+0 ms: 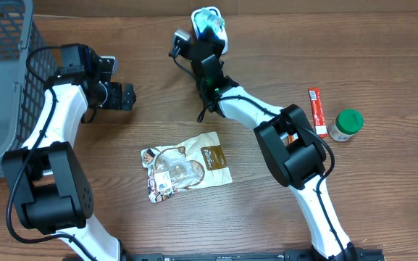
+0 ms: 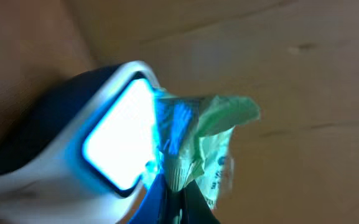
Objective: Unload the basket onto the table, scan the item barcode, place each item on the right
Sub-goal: 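Hold the teal packet against the white scanner with the right gripper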
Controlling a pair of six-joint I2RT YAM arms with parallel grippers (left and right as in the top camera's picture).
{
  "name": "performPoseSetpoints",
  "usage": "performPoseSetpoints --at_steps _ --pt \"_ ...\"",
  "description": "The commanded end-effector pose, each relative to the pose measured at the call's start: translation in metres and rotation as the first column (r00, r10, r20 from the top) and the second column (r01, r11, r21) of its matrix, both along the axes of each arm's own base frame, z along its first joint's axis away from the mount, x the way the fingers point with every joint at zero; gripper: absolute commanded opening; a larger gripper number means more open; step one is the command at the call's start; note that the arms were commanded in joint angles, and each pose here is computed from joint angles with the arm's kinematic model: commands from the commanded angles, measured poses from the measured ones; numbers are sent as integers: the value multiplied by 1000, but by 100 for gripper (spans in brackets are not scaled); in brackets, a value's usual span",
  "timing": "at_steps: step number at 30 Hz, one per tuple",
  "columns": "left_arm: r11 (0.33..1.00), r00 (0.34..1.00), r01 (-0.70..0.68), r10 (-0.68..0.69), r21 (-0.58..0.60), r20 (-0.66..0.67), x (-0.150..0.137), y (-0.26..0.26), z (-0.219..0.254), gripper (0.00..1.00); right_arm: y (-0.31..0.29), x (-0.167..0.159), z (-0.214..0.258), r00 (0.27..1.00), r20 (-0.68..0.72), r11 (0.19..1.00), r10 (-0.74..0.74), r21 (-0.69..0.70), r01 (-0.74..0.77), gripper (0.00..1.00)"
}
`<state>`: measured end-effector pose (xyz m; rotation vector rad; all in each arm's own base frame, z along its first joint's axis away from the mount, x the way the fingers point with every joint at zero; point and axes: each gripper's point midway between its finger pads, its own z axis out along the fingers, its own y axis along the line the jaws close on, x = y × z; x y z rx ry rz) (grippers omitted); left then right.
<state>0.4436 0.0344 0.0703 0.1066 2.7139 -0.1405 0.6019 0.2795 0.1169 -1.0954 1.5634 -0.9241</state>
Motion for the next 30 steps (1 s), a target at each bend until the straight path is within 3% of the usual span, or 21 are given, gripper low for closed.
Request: performPoseSetpoints --at_steps 1,16,22,30 --pt "1000 998 15 -16 8 57 8 -3 22 100 2 -1 -7 1000 -12 998 -18 62 19 4" --pt "1000 998 15 -16 8 57 8 -3 22 100 16 -9 -7 1000 -13 996 -12 88 13 4" --pt "1000 998 15 -16 8 57 8 -3 22 100 17 -9 -2 999 -5 980 -36 193 36 4" --pt "1000 998 15 -16 8 57 8 -3 22 100 14 -13 66 995 69 928 -68 369 38 4"
